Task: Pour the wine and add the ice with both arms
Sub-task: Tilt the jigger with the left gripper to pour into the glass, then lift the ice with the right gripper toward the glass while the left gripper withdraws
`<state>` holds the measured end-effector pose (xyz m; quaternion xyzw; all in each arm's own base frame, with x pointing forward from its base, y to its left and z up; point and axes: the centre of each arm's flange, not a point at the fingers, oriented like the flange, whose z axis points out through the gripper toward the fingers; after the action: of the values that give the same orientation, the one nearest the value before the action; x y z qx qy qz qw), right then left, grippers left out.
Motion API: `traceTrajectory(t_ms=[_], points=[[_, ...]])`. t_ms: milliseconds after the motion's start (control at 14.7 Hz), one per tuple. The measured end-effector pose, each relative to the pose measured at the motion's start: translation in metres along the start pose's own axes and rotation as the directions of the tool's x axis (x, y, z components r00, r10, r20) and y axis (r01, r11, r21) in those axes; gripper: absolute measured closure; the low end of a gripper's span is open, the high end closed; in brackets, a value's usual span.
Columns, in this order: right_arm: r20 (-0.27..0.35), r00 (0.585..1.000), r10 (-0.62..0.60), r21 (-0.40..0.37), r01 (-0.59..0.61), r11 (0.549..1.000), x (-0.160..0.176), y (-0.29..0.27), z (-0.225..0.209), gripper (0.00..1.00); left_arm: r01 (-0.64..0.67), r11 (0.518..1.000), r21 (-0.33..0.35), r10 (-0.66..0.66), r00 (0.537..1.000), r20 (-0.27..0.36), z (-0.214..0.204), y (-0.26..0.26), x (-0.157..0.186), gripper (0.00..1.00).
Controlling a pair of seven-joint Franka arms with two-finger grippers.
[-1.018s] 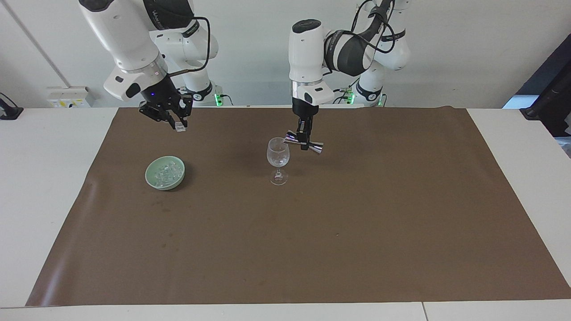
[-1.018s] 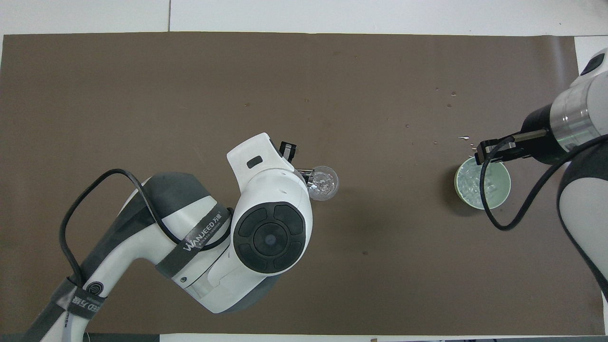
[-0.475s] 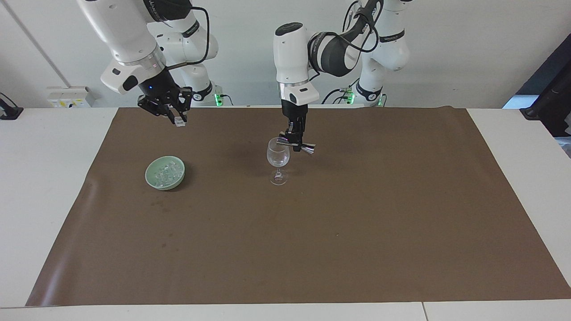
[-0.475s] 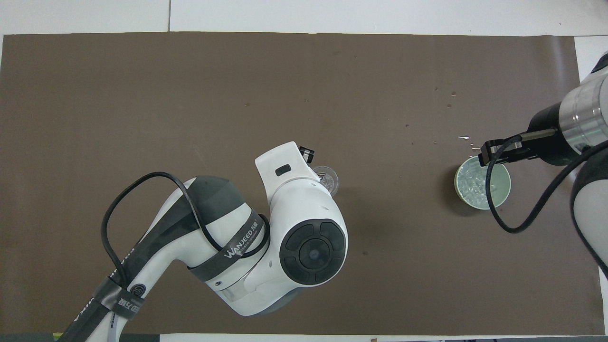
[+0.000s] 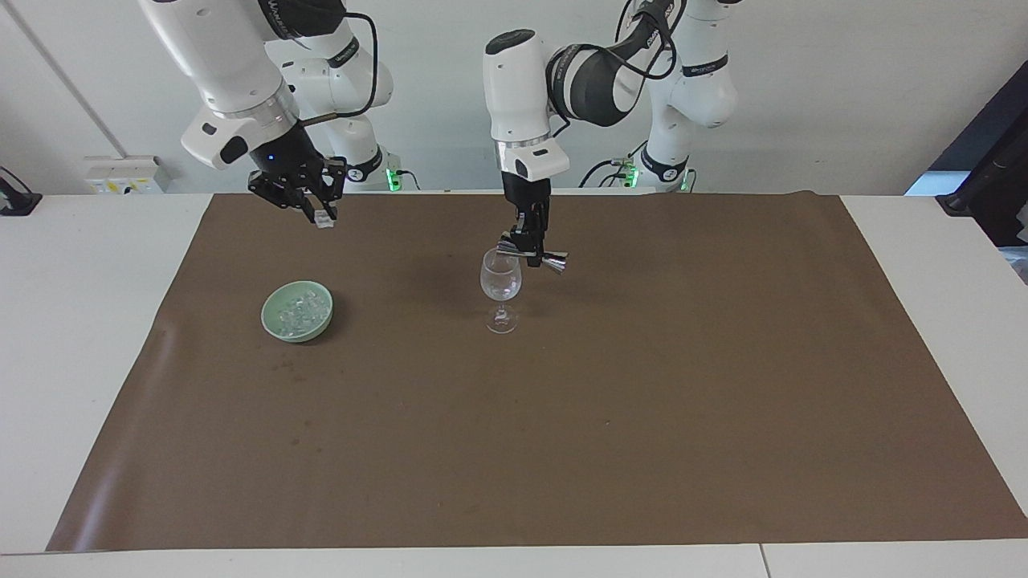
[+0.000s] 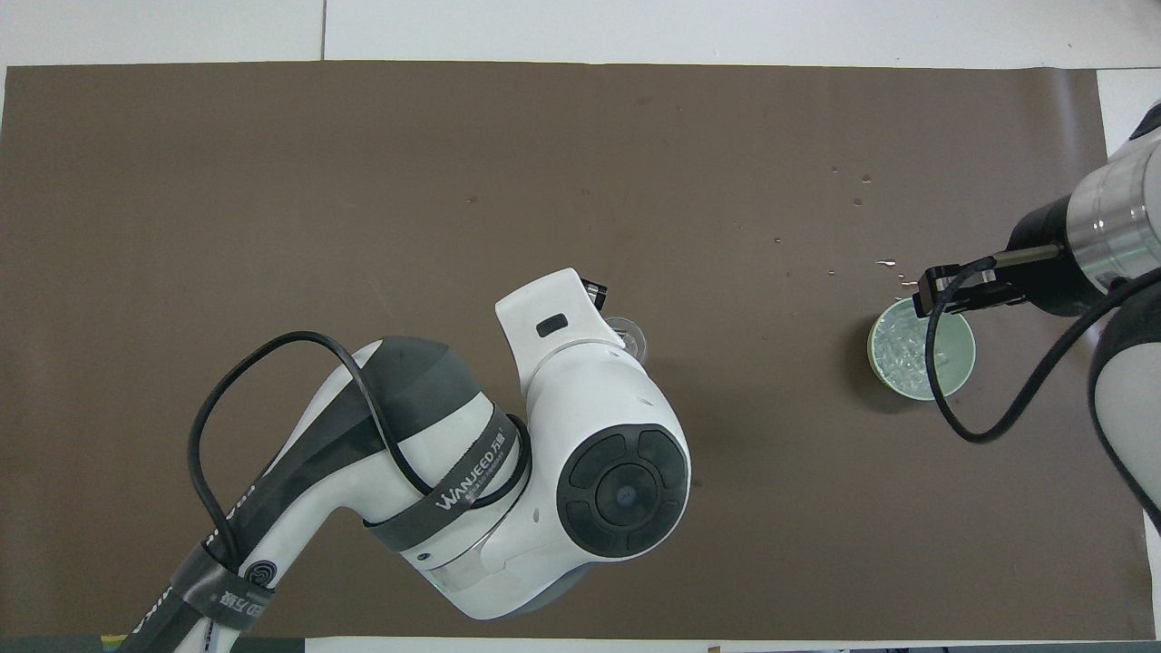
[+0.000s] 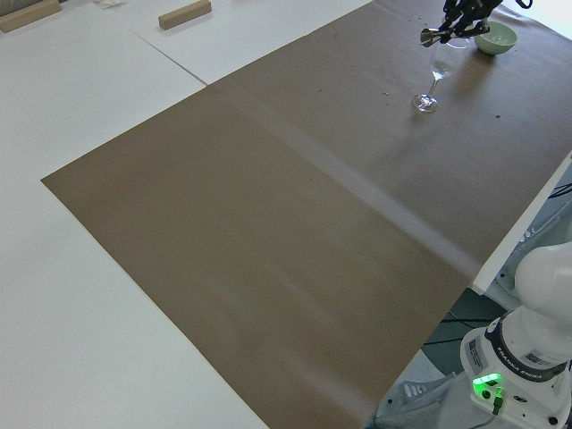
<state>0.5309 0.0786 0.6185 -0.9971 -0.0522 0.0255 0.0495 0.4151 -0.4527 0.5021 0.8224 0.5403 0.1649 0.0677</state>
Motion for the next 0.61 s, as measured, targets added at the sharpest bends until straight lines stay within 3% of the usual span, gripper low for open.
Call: traceTrajectory(t_ms=[339,611], points=[[0.001,1.0,-0.003,0.0,0.003,1.0,0.0,-0.005,0.0,0.72,0.092,0.994,0.058,-0.098,0.99,0.102,-0.005,0.006,0.008,0.79],[-0.001,0.999,0.036,-0.001,-0.036,0.999,-0.001,-0.024,0.002,0.72,0.21,0.966,0.15,-0.239,0.947,0.213,0.004,0.025,0.063,0.79]])
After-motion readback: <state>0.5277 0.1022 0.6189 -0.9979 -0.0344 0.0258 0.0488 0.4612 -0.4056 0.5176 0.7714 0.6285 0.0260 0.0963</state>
